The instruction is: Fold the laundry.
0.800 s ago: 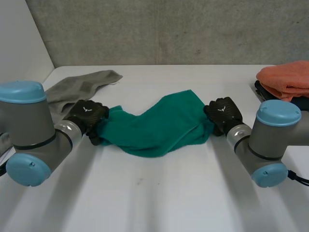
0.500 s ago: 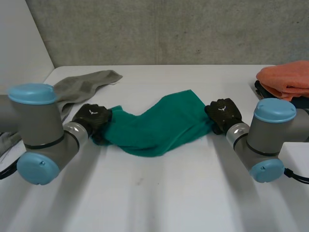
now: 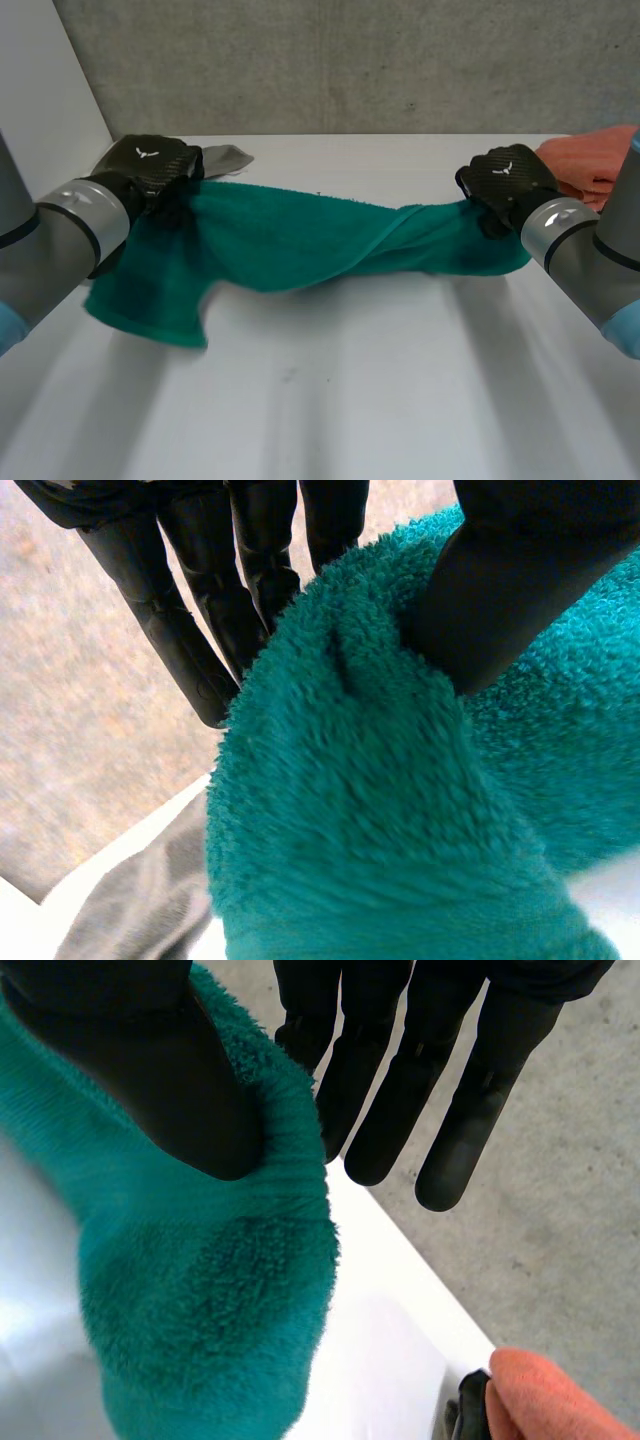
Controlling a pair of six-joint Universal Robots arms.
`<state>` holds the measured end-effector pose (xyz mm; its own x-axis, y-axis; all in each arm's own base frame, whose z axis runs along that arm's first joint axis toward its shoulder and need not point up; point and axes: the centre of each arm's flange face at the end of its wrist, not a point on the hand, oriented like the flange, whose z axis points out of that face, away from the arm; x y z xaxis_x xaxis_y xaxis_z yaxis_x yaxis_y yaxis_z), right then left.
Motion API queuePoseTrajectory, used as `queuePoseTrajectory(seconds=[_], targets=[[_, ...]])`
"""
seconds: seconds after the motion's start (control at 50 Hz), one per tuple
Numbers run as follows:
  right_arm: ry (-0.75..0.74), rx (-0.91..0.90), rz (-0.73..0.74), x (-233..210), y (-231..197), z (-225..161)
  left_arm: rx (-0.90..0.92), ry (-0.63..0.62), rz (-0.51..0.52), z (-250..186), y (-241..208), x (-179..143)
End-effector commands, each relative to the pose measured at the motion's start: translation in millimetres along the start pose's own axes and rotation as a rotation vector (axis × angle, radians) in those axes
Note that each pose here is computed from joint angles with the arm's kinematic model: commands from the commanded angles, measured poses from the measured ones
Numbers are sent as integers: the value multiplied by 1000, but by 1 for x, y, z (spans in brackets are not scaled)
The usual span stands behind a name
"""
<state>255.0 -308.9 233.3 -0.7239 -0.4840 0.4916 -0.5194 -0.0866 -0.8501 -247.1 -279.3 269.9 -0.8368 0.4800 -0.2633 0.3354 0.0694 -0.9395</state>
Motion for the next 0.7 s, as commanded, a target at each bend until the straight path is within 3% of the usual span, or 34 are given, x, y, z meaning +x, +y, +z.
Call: queuePoseTrajectory(seconds=[0.02,0.12,0.24,0.34,0.44,0.58,0.7], targets=[[-15,3,-5,-20,18,24,-164,-9,-24,68,68,-5],[23,-51,-1,-34,44,44,-201,-61,-1,109,101,-16],[54,-69,-15,-48,50,45,-142,-97,15,111,82,-24],[56,-46,-20,-53,49,43,-149,-145,23,91,68,-27],[69,-33,-30,-47,43,42,-196,-108,109,44,61,-8],[68,-38,-57,-44,44,42,-315,5,306,-10,90,21],[57,-35,-72,-47,43,41,-323,19,313,-11,109,27]])
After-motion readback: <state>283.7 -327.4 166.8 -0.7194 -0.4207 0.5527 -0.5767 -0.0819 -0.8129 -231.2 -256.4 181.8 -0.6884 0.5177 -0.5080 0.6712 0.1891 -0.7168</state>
